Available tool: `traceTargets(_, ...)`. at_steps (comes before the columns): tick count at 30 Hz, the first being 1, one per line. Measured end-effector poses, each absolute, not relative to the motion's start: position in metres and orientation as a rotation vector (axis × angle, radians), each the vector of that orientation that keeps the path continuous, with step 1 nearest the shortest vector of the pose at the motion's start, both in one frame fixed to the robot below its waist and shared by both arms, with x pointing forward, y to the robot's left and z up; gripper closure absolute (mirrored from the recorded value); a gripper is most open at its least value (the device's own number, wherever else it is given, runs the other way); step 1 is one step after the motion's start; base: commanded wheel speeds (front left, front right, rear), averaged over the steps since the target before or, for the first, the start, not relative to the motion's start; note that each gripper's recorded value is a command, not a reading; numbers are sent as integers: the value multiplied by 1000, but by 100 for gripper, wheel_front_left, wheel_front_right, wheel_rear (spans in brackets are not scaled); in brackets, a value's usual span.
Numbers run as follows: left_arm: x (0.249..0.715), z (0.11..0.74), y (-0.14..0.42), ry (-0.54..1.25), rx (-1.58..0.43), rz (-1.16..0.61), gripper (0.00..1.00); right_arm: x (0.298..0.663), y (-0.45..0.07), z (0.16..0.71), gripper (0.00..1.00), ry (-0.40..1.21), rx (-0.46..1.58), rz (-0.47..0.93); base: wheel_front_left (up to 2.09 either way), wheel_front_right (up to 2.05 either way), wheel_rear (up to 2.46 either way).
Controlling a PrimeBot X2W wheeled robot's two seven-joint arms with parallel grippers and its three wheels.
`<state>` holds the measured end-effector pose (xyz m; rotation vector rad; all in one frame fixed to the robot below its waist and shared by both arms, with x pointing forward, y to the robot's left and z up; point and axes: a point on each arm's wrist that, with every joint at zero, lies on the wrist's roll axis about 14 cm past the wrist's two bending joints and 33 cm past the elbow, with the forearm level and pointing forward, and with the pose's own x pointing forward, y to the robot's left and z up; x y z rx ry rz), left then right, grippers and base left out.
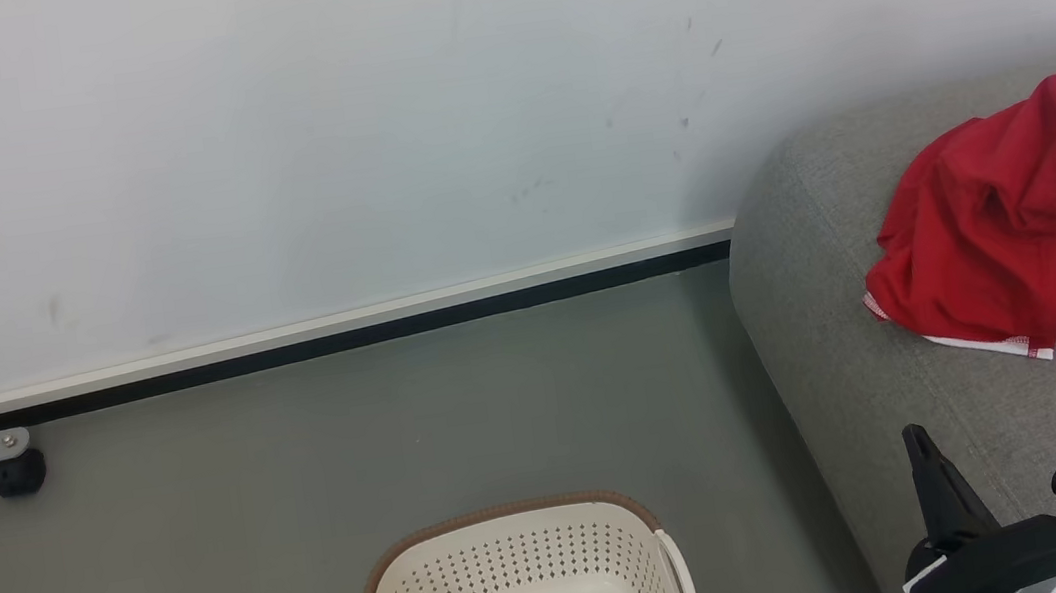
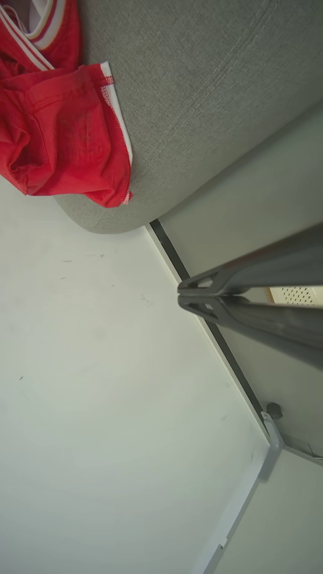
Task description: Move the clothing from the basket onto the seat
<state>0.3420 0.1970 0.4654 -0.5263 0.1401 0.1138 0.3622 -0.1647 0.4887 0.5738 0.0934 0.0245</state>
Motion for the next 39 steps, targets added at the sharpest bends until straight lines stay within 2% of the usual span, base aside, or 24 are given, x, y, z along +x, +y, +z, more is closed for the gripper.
traceTargets(39, 361, 462, 192, 165, -1126, 109, 100, 373, -188, 476, 100, 140, 1144, -69, 0, 0, 0)
